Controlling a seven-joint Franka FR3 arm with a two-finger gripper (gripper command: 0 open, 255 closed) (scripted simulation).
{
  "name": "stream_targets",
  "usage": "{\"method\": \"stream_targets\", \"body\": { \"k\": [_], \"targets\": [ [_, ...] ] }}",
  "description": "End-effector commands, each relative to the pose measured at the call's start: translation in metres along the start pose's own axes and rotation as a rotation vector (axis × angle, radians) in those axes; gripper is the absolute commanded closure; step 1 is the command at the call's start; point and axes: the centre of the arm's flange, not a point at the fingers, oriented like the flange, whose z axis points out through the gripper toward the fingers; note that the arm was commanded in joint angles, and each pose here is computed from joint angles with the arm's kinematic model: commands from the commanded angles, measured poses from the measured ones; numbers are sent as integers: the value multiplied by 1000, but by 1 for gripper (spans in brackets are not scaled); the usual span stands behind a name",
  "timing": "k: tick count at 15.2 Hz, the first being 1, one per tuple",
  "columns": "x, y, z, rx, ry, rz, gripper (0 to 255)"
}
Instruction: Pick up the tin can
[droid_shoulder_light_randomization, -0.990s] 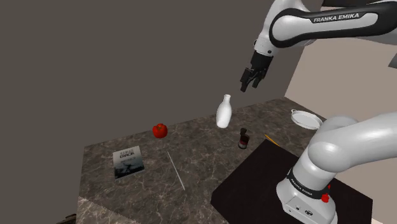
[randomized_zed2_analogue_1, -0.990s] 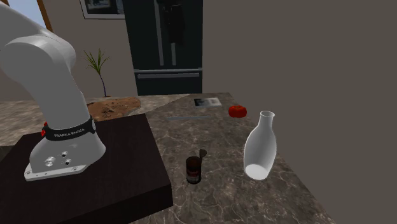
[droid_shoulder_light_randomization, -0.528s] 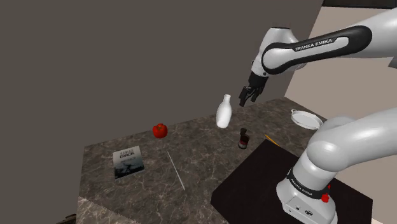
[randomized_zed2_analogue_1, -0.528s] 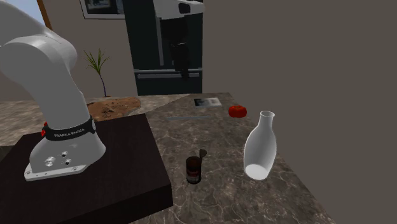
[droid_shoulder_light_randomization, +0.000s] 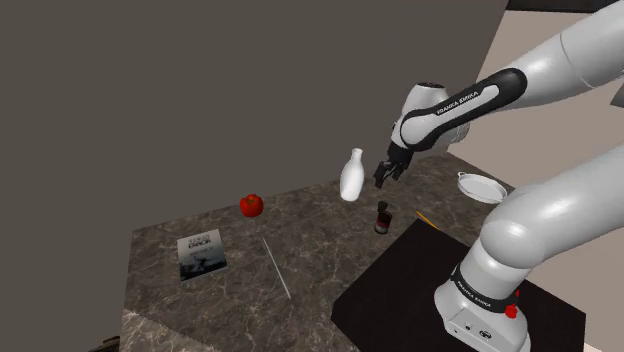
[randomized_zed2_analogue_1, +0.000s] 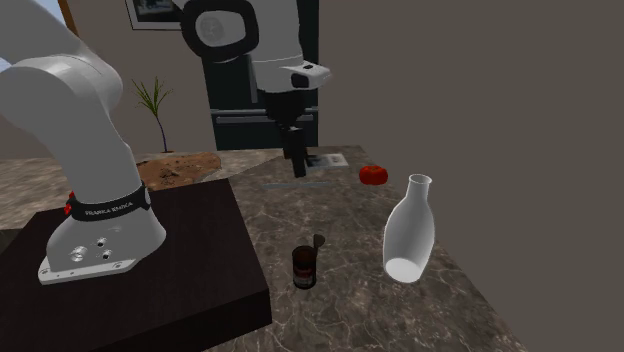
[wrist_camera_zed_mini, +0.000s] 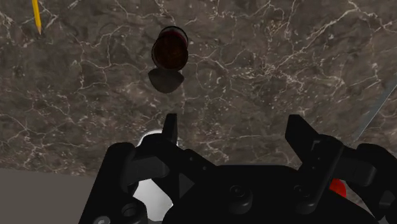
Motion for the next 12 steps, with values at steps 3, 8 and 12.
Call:
{"method": "stream_targets", "body": {
  "k": [3, 8, 12],
  "targets": [
    [-4, 17, 52, -12, 1, 13, 0],
    [-8, 40, 113, -26, 0, 30, 0],
    [-11, 59, 162, -37, -1, 43, 0]
  ]
}}
